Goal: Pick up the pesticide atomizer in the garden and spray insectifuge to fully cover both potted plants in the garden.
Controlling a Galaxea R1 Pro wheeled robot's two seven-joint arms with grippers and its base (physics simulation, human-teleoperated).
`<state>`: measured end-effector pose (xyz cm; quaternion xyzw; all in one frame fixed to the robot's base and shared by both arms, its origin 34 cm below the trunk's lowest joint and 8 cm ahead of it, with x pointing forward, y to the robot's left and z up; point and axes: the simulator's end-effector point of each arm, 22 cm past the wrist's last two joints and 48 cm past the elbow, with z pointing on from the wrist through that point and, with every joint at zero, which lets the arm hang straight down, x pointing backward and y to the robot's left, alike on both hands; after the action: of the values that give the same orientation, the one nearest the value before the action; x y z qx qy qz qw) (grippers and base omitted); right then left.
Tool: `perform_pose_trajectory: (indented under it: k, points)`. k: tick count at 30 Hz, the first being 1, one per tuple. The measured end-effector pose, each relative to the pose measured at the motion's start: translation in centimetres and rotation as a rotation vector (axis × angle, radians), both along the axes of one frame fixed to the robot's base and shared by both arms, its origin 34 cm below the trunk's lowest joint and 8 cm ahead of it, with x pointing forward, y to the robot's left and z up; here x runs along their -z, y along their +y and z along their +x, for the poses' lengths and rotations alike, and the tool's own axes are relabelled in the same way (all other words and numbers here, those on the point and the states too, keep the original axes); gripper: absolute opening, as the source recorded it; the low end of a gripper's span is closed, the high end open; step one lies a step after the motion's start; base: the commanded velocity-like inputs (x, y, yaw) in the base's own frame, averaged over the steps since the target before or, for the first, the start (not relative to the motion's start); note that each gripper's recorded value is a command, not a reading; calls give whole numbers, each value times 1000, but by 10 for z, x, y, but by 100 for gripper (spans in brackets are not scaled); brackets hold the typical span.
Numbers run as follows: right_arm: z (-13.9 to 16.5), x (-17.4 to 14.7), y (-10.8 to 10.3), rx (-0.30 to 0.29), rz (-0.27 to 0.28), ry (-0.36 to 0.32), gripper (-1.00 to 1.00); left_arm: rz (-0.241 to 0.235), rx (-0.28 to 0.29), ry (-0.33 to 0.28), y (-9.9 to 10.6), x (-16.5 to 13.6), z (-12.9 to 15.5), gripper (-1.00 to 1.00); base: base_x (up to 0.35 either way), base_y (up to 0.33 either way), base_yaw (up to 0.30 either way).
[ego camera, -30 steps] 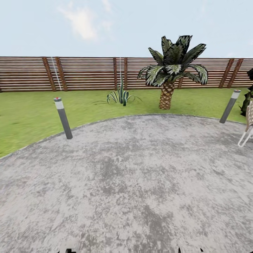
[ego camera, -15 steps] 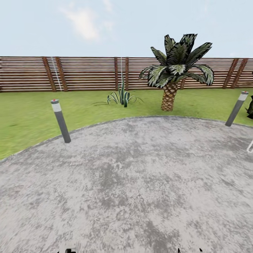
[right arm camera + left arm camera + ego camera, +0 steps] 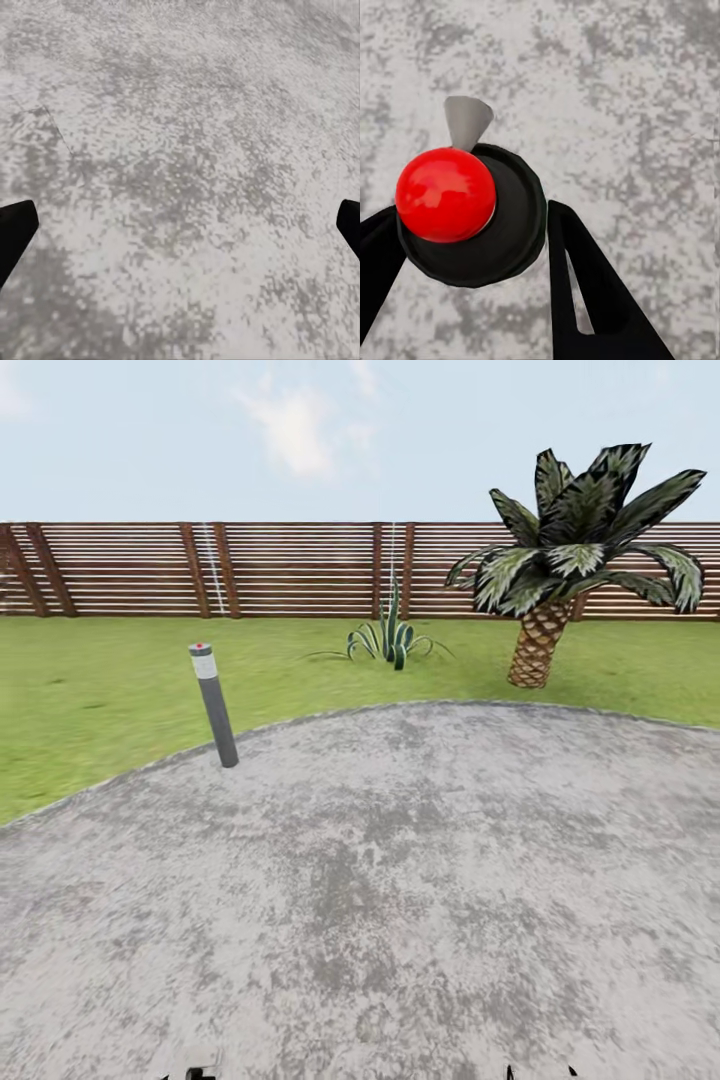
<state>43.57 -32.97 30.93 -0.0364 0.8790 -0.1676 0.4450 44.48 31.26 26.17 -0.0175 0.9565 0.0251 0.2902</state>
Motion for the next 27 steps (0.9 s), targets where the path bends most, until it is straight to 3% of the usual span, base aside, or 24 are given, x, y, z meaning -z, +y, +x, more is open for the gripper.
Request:
perform_pose_trajectory:
  k: [12,21,27]
  points:
    - [0,0,-1,3,-1,0,100,0,0,0,0,0,0,-100,326,0,274]
    - [0,0,-1,2,-1,1,100,0,0,2,0,1,0,-100,18,0,269]
    - [0,0,-2,3,-1,0,100,1,-2,2,0,0,0,-100,32,0,73]
